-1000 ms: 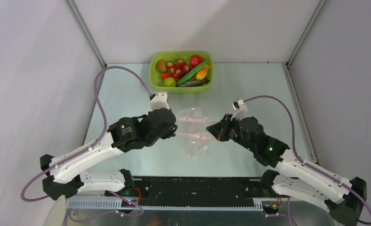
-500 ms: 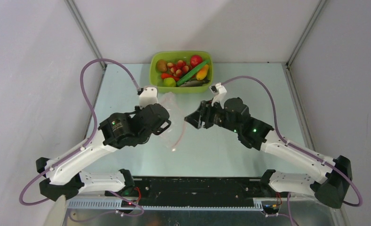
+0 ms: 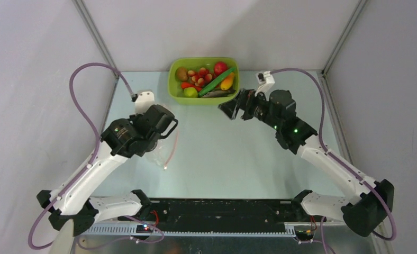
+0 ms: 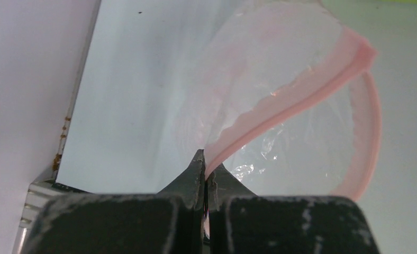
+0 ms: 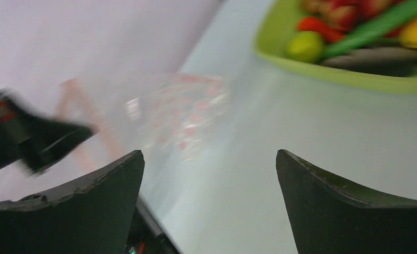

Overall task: Place the food in the zip-top bag and seal the zipper
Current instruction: Move the bin to the center of the board.

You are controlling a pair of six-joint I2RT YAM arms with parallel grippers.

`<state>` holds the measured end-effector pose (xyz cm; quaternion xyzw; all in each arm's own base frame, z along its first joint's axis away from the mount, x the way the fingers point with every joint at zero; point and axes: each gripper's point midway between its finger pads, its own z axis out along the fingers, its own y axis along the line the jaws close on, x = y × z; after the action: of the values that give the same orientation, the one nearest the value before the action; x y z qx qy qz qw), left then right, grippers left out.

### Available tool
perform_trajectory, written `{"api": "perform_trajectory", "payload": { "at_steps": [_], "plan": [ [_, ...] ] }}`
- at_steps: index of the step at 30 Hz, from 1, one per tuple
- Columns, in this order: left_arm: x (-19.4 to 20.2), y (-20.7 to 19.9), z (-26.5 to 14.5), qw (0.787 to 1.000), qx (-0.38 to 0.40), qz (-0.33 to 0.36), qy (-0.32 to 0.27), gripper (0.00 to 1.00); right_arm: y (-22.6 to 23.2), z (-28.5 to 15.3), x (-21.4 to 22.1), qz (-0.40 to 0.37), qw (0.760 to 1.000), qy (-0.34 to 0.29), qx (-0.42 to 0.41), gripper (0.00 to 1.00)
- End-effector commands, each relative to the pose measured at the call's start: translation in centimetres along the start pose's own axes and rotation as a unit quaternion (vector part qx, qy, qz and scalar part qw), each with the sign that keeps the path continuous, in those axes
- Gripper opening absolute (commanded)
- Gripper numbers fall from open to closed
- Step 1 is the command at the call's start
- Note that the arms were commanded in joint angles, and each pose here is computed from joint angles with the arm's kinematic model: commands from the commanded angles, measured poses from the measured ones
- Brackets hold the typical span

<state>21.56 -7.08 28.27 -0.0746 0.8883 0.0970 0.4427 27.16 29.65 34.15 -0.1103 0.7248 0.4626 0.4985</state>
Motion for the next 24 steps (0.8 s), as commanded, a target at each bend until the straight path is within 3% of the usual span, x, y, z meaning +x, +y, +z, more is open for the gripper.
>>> {"api": "perform_trajectory", "payload": {
  "at_steps": [1, 4, 11, 12, 18, 24],
  "plan": [
    [-0.4, 1.4, 0.2, 1.0, -0.009, 0.0, -0.002, 0.0, -9.3, -0.1, -1.6, 0.032, 0.984, -0.015, 0.177, 0.97],
    [0.2, -0.5, 1.6, 1.0, 0.017, -0.003, 0.011, 0.0, -15.1, 1.4, -0.4, 0.064, 0.965, 0.008, 0.252, 0.92],
    [1.2, -3.8, 3.8, 0.997, 0.051, 0.013, 0.047, 0.0, -23.2, 7.4, -0.4, 0.084, 0.945, 0.023, 0.315, 0.83],
    [1.2, -4.1, 4.0, 0.997, 0.056, 0.013, 0.05, 0.0, -25.2, 8.4, 1.4, 0.09, 0.938, 0.045, 0.332, 0.81],
    [1.3, -5.3, 4.0, 0.994, 0.087, 0.015, 0.058, 0.0, -30.0, 12.5, 1.6, 0.096, 0.918, 0.054, 0.38, 0.74],
    [0.5, -4.7, 3.6, 0.995, 0.091, 0.008, 0.04, 0.0, -33.7, 12.9, 3.9, 0.11, 0.895, 0.069, 0.427, 0.66]
  ]
}}
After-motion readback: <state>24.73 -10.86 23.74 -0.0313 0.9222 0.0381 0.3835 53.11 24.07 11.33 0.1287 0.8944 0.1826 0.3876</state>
